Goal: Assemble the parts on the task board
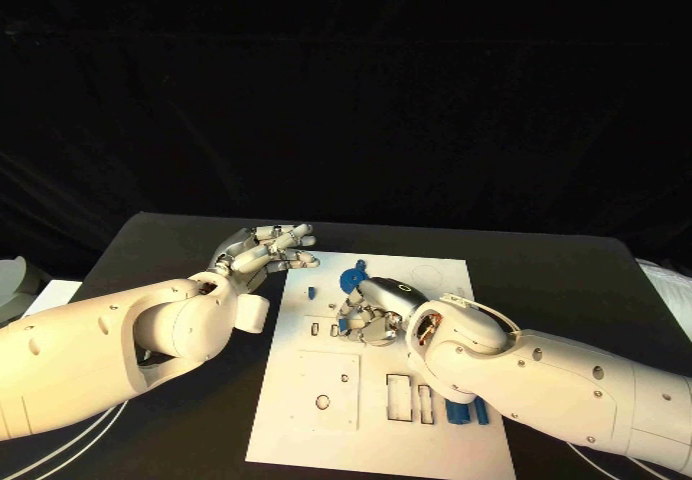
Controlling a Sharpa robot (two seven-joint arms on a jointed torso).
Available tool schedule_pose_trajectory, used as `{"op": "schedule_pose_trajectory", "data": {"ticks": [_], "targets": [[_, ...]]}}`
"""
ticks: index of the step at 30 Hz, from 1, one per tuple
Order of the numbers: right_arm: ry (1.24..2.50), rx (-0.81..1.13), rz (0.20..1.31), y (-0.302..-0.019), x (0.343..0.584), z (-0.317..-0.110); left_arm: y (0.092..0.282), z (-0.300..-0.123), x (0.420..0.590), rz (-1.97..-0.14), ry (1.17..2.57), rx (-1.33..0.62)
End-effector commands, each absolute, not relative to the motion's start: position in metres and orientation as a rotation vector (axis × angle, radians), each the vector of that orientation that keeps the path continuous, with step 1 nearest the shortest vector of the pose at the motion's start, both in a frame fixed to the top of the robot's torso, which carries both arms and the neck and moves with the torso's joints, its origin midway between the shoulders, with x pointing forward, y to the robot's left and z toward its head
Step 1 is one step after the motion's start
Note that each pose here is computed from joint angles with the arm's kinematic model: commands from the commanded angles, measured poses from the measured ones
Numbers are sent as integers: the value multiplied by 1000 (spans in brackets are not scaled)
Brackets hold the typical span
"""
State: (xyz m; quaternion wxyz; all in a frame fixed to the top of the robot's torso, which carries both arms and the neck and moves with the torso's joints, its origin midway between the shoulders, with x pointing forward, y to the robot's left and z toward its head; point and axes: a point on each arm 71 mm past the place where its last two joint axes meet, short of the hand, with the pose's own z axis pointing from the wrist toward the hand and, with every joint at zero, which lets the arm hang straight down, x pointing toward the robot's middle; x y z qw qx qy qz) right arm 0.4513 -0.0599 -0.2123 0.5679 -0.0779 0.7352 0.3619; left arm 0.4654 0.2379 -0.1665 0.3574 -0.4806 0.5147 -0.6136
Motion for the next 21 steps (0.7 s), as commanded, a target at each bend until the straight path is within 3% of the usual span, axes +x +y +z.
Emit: {"op": "schedule_pose_trajectory", "data": {"ticks": [1,21], "targets": [[1801,-234,773,-64,451,-223,235,-165,465,-1614,1330,-1233],[1824,-284,712,-64,449,-225,235,-165,465,-1614,1331,-1233]]}}
